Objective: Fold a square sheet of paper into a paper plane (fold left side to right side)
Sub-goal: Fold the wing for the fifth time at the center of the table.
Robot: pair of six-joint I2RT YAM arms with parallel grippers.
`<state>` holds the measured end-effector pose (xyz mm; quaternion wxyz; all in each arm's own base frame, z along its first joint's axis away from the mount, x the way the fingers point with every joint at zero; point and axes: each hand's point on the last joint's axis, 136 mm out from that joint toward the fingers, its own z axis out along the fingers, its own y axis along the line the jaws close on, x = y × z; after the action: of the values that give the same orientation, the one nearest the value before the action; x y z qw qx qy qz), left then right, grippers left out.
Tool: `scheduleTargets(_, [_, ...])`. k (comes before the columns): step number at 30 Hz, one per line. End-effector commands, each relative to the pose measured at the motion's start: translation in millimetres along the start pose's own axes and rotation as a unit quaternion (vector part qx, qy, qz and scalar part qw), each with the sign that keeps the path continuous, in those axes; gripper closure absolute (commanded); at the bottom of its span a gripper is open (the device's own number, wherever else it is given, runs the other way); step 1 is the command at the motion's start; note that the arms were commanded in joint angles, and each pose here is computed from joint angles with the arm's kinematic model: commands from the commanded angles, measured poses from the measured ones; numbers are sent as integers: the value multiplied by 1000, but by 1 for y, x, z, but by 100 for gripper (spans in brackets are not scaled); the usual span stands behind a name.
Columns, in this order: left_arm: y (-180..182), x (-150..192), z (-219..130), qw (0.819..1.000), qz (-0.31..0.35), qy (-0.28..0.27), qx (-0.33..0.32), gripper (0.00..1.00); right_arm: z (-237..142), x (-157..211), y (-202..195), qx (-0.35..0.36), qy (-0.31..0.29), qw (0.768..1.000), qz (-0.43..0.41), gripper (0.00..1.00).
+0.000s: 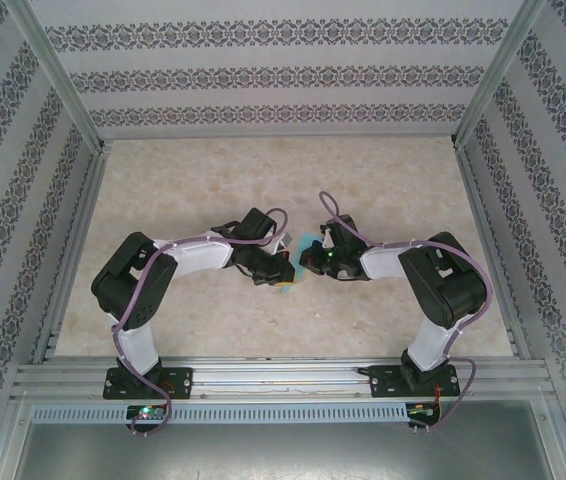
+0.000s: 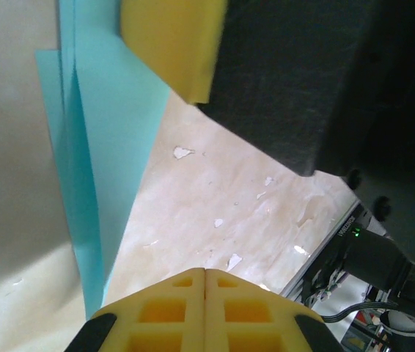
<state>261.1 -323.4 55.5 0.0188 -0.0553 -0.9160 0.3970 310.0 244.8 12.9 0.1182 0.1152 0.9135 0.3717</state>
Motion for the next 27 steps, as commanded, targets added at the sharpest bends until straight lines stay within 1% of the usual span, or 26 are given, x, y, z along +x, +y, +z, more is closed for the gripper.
scheduleTargets(1, [4,-1,5,1000,-11,9,0,97,8,42,-69,113,58,991,39,100])
scheduleTargets(12, [18,-7,16,1000,-20,5,-13,97,8,43,-71,118,62,990,37,100])
scheduleTargets(23, [22,0,24,999,-31,18,1,98,8,45,-74,124,64,990,36,100])
scheduleTargets(27, [27,3,26,999,-35,20,-4,98,8,44,-74,126,63,989,37,100])
